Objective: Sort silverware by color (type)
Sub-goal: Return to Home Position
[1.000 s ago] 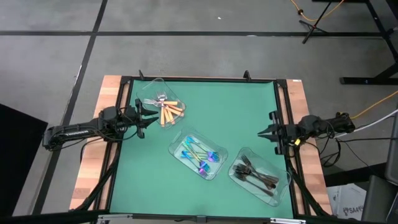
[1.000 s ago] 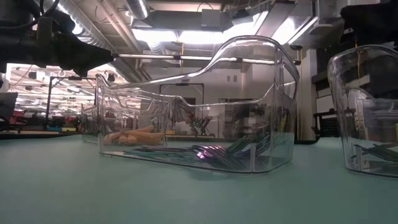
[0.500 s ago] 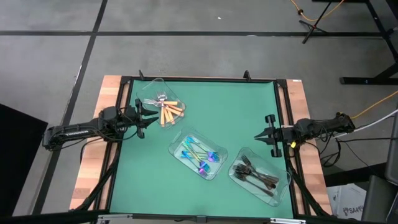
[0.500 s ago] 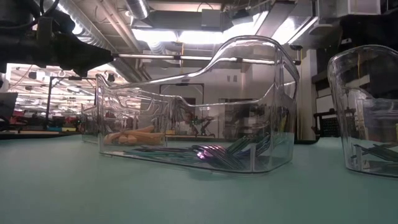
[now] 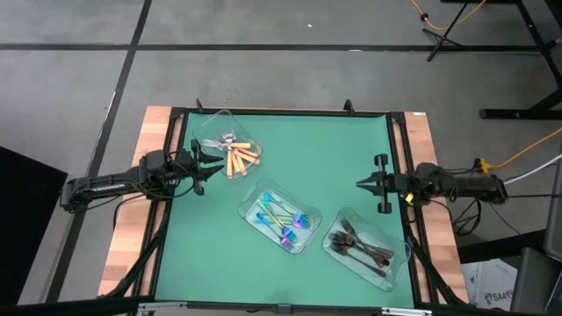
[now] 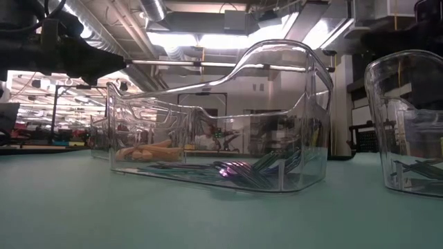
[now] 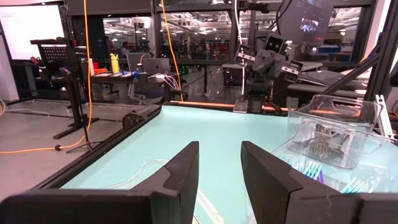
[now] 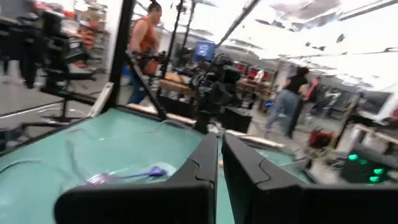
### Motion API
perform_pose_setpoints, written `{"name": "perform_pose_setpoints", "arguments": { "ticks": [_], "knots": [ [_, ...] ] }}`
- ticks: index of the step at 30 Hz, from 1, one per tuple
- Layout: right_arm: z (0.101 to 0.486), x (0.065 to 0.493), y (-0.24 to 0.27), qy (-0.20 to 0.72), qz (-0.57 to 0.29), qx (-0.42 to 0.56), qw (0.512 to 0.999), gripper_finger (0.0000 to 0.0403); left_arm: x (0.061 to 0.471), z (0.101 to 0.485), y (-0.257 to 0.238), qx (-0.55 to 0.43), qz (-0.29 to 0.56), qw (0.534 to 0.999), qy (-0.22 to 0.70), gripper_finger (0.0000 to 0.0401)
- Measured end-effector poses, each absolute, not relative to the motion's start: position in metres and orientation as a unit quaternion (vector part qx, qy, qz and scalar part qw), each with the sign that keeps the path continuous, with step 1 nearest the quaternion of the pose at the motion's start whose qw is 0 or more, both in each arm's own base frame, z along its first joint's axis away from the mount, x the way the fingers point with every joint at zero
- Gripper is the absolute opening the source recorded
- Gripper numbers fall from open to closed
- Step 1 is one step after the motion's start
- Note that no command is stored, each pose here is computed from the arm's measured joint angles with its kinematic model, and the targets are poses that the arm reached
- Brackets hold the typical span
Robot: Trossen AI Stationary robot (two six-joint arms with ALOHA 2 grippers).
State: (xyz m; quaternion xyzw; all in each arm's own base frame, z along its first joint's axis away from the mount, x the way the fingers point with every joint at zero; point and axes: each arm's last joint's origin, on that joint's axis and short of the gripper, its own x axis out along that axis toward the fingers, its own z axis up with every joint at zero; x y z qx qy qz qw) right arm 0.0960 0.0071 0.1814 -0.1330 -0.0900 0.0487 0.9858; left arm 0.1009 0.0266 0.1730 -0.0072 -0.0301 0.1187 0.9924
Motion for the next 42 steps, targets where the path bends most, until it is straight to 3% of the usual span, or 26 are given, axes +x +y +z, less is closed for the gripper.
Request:
{"name": "perform_pose_setpoints", "arguments": {
  "ticks": [9,42],
  "knots": [
    [0.17,0.097,0.0,-0.034,0.066,-0.119,0.99,0.0018,0.101,0.173,0.027,-0.007,0.119,0.992,-0.03,0.0114],
    [0.17,0.097,0.0,-0.028,0.054,-0.096,0.994,0.0019,0.101,0.173,0.027,-0.007,0.119,0.992,-0.03,0.0114]
  ]
}}
